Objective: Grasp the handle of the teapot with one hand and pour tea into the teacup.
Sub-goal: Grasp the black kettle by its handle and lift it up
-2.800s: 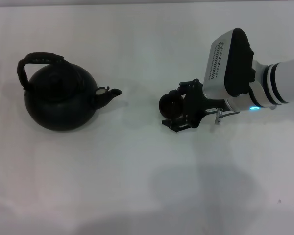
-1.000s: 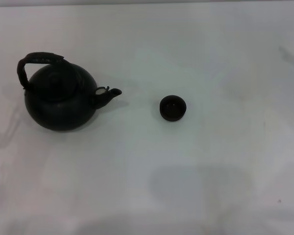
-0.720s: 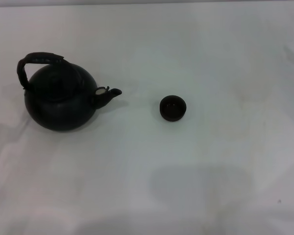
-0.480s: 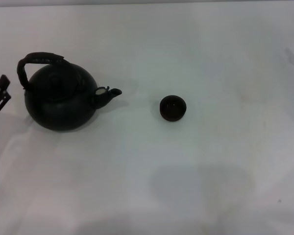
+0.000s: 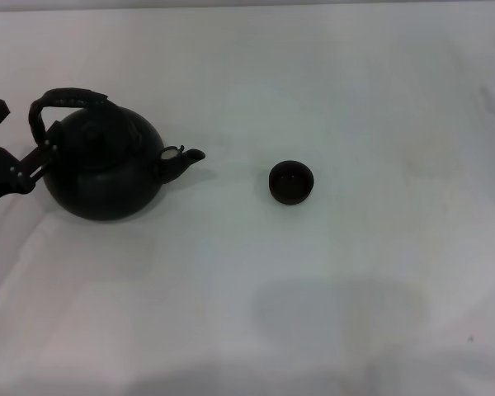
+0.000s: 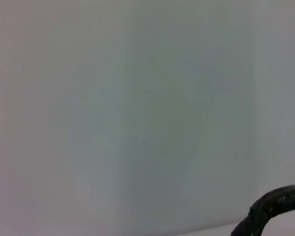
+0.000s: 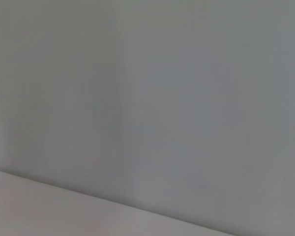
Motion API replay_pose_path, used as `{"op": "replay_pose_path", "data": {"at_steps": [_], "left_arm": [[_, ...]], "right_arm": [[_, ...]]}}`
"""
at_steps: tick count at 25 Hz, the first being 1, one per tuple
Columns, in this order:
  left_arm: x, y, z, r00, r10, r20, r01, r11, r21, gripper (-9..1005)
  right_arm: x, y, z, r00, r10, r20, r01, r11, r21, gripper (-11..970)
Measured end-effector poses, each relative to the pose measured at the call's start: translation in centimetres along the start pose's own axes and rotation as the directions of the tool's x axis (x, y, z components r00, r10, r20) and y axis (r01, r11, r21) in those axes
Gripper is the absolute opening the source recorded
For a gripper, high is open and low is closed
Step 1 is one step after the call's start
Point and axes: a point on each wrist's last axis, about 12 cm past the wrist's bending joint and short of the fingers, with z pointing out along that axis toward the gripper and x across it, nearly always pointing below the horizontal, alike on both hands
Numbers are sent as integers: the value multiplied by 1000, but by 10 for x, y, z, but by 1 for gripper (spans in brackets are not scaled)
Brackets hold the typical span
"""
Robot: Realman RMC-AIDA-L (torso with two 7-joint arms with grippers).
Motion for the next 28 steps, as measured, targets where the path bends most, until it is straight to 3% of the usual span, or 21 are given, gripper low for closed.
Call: {"op": "replay_pose_path", "data": {"at_steps": [11, 22, 28], "left_arm": [[-1, 1, 2, 1000, -6, -6, 6, 1000, 7, 866], [1, -4, 2, 1000, -24, -4, 24, 1000, 12, 424], [3, -5, 4, 997, -83, 6, 83, 996, -26, 205]], "right_arm": [[0, -3, 6, 1000, -3, -18, 3, 999, 33, 850], [2, -4, 8, 1000, -4, -27, 5, 999, 54, 849], [4, -2, 10, 1000, -2, -28, 4, 999, 50, 849]]}}
